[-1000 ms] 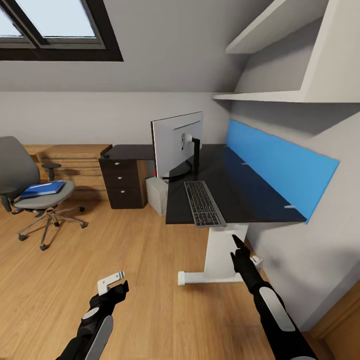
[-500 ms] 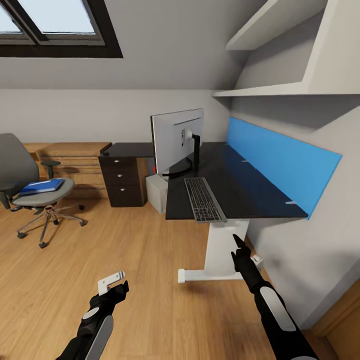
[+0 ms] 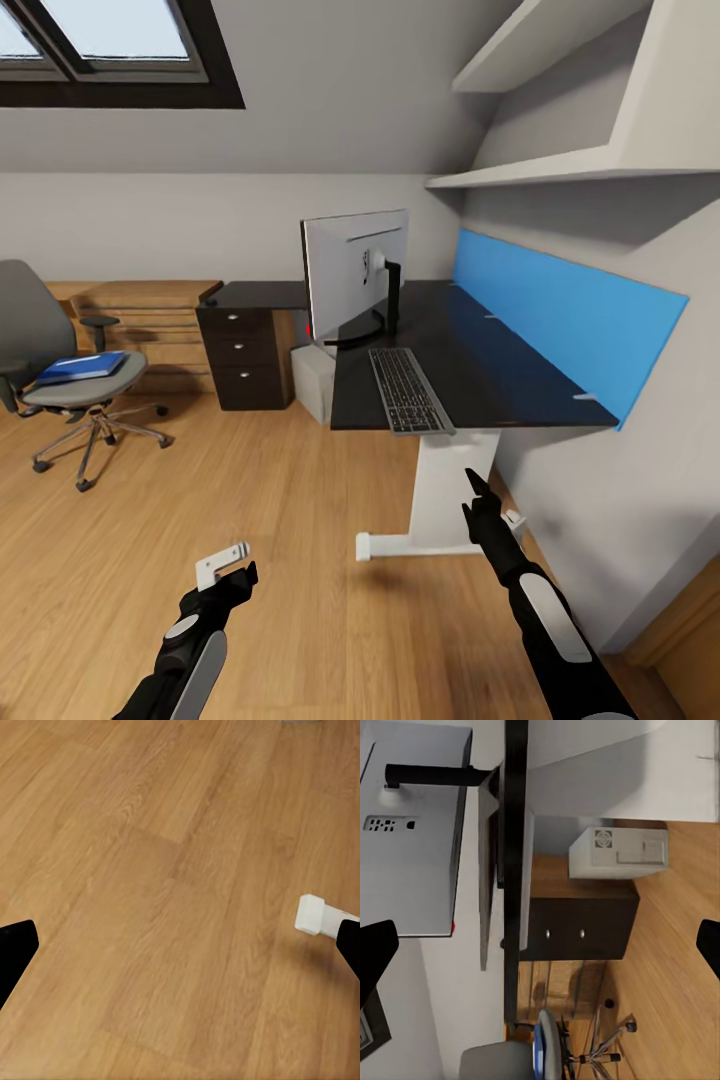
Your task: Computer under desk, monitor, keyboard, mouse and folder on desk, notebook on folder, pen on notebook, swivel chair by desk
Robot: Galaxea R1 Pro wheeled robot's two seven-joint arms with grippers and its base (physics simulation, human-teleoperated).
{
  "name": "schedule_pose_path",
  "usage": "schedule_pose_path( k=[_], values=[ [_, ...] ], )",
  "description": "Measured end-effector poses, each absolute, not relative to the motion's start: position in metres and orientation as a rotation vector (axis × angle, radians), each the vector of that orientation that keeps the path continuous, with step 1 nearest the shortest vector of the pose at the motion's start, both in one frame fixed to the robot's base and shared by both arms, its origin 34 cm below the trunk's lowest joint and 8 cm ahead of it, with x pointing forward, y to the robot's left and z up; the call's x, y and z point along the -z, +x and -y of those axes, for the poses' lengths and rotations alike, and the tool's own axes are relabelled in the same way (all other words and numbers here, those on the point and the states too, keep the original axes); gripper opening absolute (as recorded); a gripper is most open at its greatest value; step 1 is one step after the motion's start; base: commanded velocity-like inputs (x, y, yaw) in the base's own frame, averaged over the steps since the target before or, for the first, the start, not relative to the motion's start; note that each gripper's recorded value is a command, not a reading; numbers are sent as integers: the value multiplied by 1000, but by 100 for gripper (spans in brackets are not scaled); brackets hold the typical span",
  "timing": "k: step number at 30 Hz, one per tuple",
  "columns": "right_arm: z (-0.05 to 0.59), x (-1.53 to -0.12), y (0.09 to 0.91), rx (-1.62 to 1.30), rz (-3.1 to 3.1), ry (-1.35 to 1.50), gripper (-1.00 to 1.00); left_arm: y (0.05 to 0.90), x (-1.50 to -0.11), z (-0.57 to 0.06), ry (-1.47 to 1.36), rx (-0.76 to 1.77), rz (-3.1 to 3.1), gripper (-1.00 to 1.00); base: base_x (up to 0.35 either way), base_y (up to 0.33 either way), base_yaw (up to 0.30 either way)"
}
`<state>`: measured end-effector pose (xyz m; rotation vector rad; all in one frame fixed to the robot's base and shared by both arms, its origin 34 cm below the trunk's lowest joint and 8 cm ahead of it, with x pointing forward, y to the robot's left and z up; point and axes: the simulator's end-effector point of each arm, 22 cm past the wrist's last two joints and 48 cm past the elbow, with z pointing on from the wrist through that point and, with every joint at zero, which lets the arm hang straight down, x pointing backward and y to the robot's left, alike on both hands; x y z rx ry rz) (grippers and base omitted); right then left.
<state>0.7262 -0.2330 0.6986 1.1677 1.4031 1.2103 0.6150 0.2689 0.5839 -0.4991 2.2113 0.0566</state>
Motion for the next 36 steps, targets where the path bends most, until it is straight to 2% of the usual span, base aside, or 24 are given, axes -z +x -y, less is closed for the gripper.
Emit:
schedule_pose_path(
  k=[14, 25, 36],
  values=[
    [232, -688, 724, -1210, -1406, 1168, 100, 609, -565, -269, -492, -61, -2234, 100, 8, 0, 0],
    [232, -688, 724, -1210, -1405, 1168, 100, 608, -564, -269, -492, -60, -2236, 100, 215, 37, 0],
    [232, -692, 725, -1210, -1406, 1169, 100, 609, -567, -268, -490, -62, -2238, 100, 32, 4, 0]
  ],
)
